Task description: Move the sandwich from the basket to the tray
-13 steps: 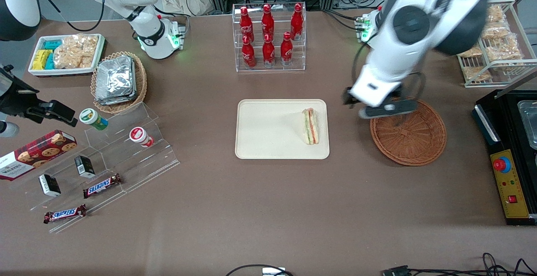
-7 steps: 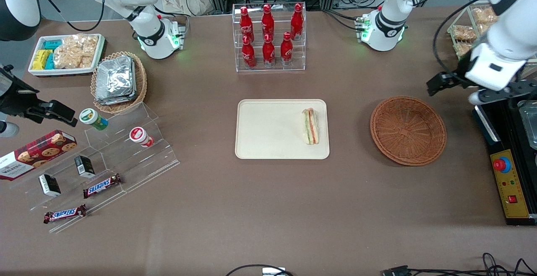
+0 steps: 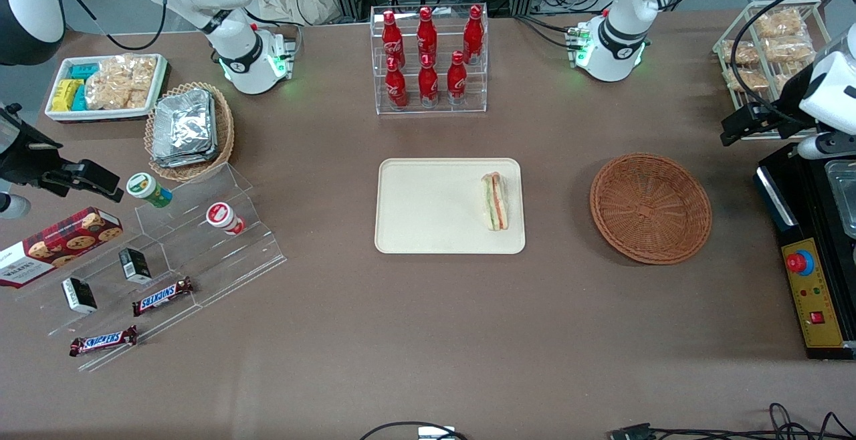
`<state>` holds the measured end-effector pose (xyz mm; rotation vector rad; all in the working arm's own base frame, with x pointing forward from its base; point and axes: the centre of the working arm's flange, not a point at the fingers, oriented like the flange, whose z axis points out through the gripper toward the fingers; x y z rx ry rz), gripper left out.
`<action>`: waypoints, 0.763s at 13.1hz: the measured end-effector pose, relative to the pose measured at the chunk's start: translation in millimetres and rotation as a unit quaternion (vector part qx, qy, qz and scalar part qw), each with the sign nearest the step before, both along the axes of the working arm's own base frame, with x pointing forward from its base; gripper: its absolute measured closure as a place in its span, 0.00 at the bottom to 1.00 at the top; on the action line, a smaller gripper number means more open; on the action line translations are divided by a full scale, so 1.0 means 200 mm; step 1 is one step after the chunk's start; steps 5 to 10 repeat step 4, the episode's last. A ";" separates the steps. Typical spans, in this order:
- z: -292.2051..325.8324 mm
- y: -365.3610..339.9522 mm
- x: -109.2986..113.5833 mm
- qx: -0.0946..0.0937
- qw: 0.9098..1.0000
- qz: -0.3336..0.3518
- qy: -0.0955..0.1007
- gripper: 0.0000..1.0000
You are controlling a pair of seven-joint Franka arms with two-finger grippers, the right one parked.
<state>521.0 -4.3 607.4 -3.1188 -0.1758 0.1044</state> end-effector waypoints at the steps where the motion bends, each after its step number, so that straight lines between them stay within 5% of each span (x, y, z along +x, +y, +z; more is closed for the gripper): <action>1: 0.00 0.00 0.01 0.000 1.000 0.000 0.000 0.00; 10: -0.01 0.00 0.03 0.001 1.000 0.000 0.002 0.00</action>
